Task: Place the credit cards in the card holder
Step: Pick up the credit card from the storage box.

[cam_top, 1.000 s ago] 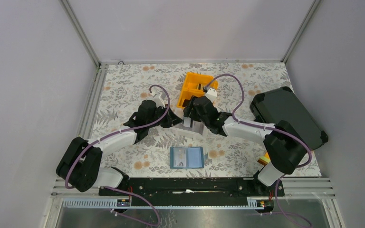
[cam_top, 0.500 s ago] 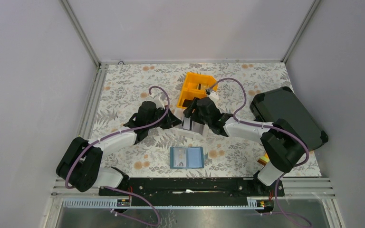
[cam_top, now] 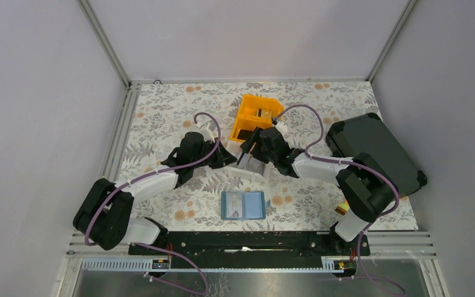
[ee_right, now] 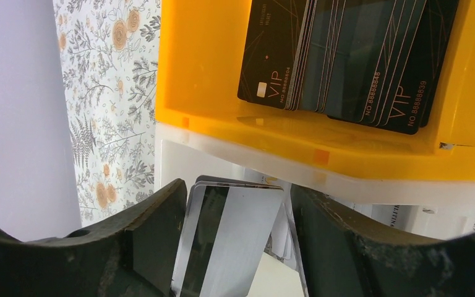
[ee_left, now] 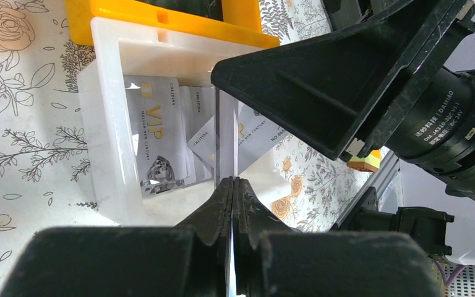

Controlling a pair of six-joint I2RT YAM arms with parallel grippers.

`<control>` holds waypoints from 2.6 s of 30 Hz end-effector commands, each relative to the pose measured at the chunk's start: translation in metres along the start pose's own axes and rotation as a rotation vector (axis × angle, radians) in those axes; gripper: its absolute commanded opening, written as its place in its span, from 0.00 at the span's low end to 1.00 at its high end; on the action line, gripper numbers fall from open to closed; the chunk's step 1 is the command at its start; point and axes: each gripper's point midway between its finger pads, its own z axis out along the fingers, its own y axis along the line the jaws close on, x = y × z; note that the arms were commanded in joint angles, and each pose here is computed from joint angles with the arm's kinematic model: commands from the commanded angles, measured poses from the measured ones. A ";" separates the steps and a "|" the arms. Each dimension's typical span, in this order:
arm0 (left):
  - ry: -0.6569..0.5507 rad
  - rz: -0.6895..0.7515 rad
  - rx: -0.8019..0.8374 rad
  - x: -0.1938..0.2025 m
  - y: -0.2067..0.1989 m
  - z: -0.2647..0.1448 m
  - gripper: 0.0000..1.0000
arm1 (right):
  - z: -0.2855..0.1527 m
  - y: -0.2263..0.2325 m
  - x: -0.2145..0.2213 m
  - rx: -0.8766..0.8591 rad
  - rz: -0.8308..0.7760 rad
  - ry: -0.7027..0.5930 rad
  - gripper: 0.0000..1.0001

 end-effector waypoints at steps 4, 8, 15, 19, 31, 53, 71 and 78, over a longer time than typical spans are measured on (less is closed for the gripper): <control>-0.042 0.015 0.013 -0.011 -0.004 -0.003 0.00 | -0.003 0.001 -0.012 -0.020 0.043 -0.029 0.67; -0.061 0.014 -0.019 -0.014 0.001 -0.005 0.00 | -0.004 -0.003 -0.009 -0.015 0.052 -0.021 0.67; -0.069 -0.011 -0.077 -0.015 0.014 -0.007 0.00 | -0.013 -0.011 -0.007 -0.016 0.066 -0.026 0.67; -0.073 -0.019 -0.090 -0.017 0.017 -0.007 0.00 | -0.017 -0.013 -0.010 -0.013 0.061 -0.045 0.68; -0.074 -0.024 -0.089 -0.017 0.017 -0.009 0.00 | -0.020 -0.016 -0.013 0.000 0.063 -0.055 0.64; -0.054 0.017 -0.095 -0.023 0.012 -0.010 0.22 | -0.033 -0.037 -0.010 0.052 -0.002 -0.062 0.07; -0.164 0.132 -0.079 -0.068 -0.029 -0.044 0.86 | -0.074 -0.002 -0.085 0.012 -0.158 -0.323 0.00; -0.238 0.063 0.006 -0.068 -0.050 -0.066 0.89 | -0.104 0.014 -0.101 -0.071 -0.150 -0.392 0.00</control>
